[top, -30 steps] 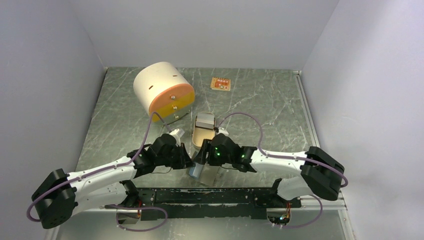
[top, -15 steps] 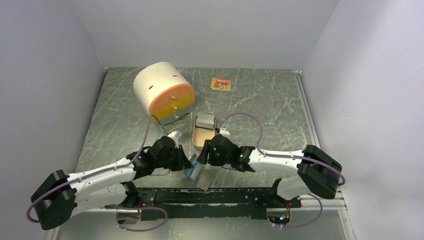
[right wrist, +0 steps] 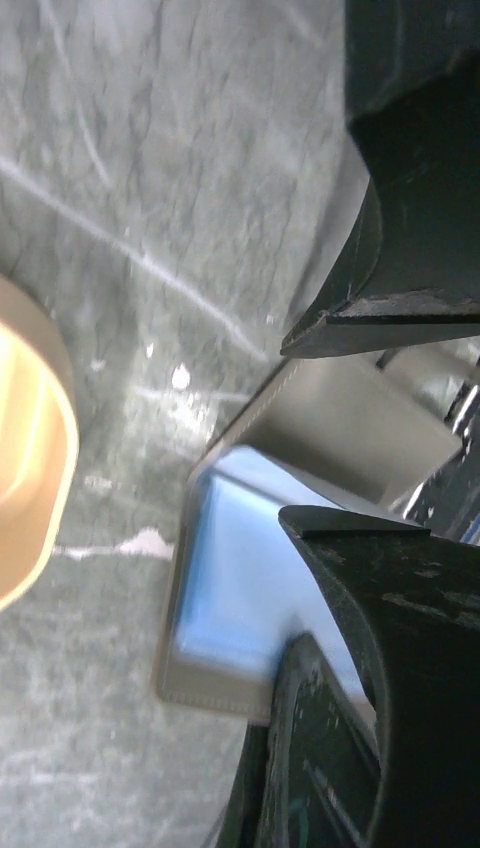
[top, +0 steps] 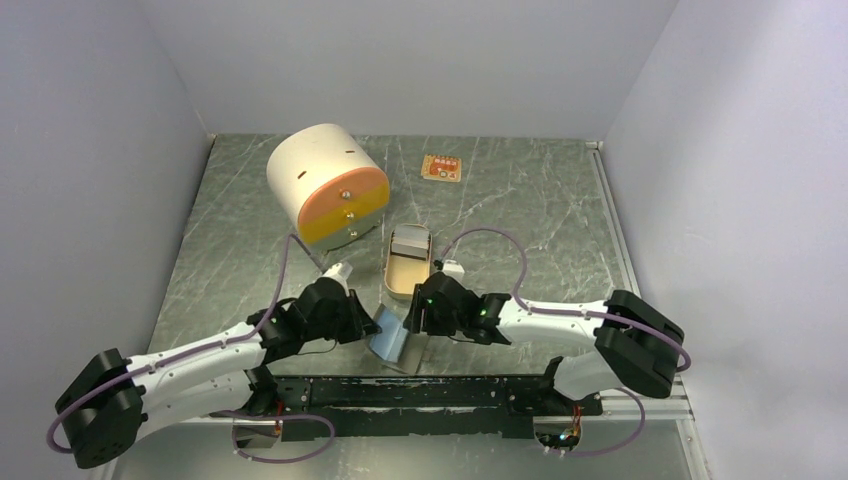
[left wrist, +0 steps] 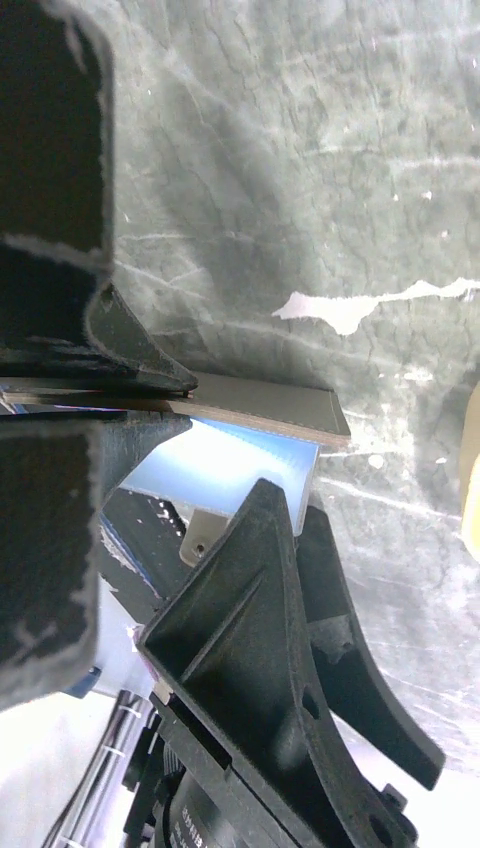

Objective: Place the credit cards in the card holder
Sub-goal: Open the card holder at the center of the board.

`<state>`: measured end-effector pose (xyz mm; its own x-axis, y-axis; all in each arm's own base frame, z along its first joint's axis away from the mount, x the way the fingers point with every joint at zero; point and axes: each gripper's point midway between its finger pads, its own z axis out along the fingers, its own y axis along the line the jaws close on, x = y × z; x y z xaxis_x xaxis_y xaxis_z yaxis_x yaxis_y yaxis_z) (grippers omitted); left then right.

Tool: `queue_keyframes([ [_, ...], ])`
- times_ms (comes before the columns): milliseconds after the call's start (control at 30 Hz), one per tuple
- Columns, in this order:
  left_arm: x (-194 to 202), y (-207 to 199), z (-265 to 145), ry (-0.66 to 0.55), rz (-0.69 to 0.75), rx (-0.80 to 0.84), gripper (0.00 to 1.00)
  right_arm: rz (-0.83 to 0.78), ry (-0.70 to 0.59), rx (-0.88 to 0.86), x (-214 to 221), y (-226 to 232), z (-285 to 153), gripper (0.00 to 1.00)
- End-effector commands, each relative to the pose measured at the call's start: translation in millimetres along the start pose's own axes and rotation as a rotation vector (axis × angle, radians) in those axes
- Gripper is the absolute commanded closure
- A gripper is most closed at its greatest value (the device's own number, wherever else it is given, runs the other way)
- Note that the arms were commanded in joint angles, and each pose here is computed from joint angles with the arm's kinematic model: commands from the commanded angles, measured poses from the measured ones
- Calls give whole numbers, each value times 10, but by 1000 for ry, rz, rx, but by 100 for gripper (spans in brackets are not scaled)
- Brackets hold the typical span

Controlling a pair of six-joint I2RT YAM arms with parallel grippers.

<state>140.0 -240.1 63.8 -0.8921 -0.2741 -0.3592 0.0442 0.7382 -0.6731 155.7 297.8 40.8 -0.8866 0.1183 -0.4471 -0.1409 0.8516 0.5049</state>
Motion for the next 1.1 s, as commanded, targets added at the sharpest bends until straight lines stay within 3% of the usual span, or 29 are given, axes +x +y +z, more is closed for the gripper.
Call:
queue_keyframes([
  [0, -127, 29, 4, -87, -88, 0, 91, -38, -19, 123, 12, -347, -88, 41],
  [300, -174, 109, 46, -128, -142, -25, 91, -63, -36, 116, -58, -326, -221, 44],
  [633, -260, 43, 44, -146, -106, -51, 91, -36, -96, -175, -472, 634, -608, 63],
  [867, -356, -70, -44, -176, -98, -50, 91, -15, -53, -319, -370, 1045, -382, 75],
  [1067, -360, -110, -67, -184, -106, -31, 91, -34, -8, -218, -246, 876, -68, 79],
])
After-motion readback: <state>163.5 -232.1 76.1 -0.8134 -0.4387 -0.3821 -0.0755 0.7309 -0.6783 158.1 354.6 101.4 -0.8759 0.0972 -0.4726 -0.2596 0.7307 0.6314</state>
